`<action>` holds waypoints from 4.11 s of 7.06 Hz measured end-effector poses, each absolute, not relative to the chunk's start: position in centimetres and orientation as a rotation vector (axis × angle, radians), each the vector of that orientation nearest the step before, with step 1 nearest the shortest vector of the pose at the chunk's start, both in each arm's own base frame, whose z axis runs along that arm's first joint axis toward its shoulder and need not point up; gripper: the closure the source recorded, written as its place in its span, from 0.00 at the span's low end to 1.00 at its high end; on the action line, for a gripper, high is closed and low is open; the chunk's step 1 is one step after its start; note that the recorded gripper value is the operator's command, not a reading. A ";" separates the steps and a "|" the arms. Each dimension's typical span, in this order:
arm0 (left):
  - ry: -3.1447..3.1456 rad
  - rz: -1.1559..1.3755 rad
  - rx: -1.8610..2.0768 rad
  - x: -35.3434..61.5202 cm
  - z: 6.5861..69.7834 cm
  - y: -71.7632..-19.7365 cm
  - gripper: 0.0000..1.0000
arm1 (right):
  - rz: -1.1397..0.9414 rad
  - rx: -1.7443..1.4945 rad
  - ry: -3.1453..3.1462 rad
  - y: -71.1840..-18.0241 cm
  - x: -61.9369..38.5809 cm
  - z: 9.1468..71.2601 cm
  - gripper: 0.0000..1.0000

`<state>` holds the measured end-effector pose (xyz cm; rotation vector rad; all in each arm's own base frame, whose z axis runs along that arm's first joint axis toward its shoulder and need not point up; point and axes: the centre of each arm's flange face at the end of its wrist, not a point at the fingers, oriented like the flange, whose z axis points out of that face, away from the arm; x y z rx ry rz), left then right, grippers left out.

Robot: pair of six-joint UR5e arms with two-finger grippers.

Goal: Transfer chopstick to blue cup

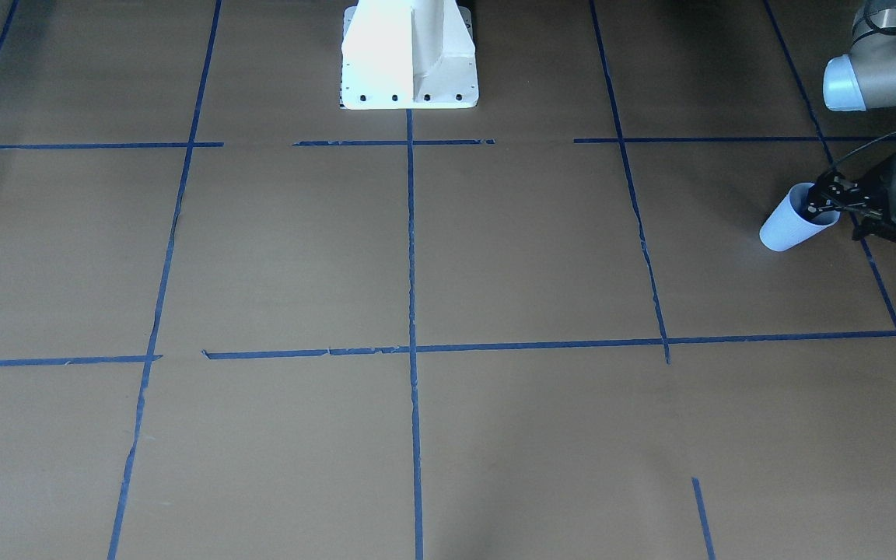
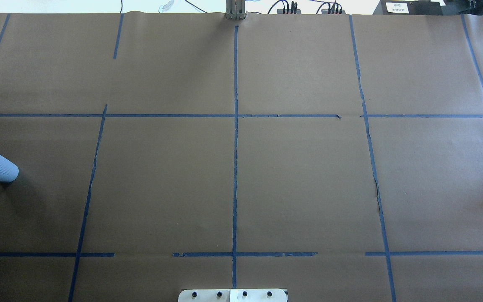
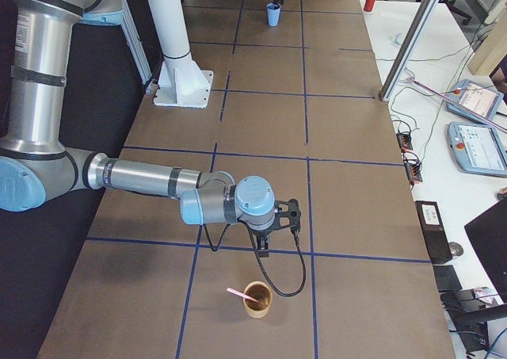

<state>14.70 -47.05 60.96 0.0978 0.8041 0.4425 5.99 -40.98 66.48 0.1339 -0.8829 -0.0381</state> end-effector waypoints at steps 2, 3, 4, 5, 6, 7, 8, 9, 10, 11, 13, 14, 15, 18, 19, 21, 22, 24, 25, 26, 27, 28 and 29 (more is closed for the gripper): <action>0.803 0.435 0.081 14.6 61.6 -46.4 1.00 | -0.038 0.133 -0.883 -41.0 6.0 66.5 0.00; 0.807 0.422 0.085 14.6 61.0 -46.4 1.00 | -0.038 0.133 -0.884 -41.0 6.0 66.5 0.00; 0.820 0.384 0.102 14.7 58.6 -46.5 1.00 | -0.038 0.132 -0.884 -41.0 6.0 66.5 0.00; 0.843 0.312 0.125 14.8 54.7 -46.7 1.00 | -0.038 0.132 -0.883 -41.0 6.0 66.5 0.00; 0.883 0.219 0.141 15.7 49.8 -47.4 1.00 | -0.039 0.133 -0.883 -41.0 6.0 66.5 0.00; 0.939 0.129 0.125 18.8 44.4 -48.3 1.00 | -0.039 0.134 -0.884 -41.0 6.0 66.5 0.00; 0.991 0.063 0.065 23.8 39.7 -48.2 1.00 | -0.037 0.133 -0.884 -41.0 6.0 66.5 0.00; 1.036 0.001 -0.019 29.6 34.9 -47.3 1.00 | -0.035 0.130 -0.881 -40.9 6.0 66.6 0.00; 1.057 -0.052 -0.083 35.8 29.8 -45.6 1.00 | -0.034 0.127 -0.877 -40.6 6.0 66.9 0.00; 1.056 -0.100 -0.102 41.8 25.0 -43.9 1.00 | -0.031 0.123 -0.876 -40.4 6.0 67.0 0.00; 1.034 -0.169 -0.103 50.6 18.6 -43.6 1.00 | -0.016 0.116 -0.880 -40.2 6.0 67.0 0.00; 1.021 -0.184 -0.097 52.9 17.5 -43.5 1.00 | -0.010 0.115 -0.882 -40.3 6.0 66.9 0.00; 1.007 -0.187 -0.087 54.5 17.3 -42.8 1.00 | -0.013 0.118 -0.884 -40.4 5.9 66.7 0.00; 0.980 -0.188 -0.074 56.3 17.9 -41.9 0.12 | -0.036 0.124 -0.885 -40.7 5.4 66.3 0.00; 0.981 -0.187 -0.071 56.3 17.9 -41.9 0.01 | -0.042 0.125 -0.885 -40.7 5.3 66.3 0.00; 1.007 -0.184 -0.050 55.5 16.8 -41.6 0.00 | -0.038 0.121 -0.883 -40.7 5.3 66.4 0.00; 1.029 -0.183 -0.038 54.6 16.2 -41.3 0.00 | 0.003 0.100 -0.881 -40.8 5.3 66.4 0.00; 1.045 -0.182 -0.030 52.9 16.5 -40.6 0.00 | 0.103 0.071 -0.807 -40.8 6.0 66.7 0.00; 1.047 -0.182 -0.029 52.2 17.0 -40.2 0.00 | 0.146 0.079 -0.733 -40.3 7.5 67.4 0.00; 1.050 -0.182 -0.028 51.7 17.3 -39.9 0.00 | 0.201 0.092 -0.687 -39.6 9.7 68.1 0.00; 1.054 -0.181 -0.026 51.2 17.4 -39.7 0.00 | 0.253 0.096 -0.670 -38.1 11.8 68.9 0.00; 1.057 -0.181 -0.024 51.0 17.4 -39.5 0.00 | 0.277 0.084 -0.661 -36.0 12.8 70.2 0.00; 1.060 -0.181 -0.023 50.6 17.5 -39.4 0.00 | 0.251 0.076 -0.649 -34.3 13.2 71.4 0.00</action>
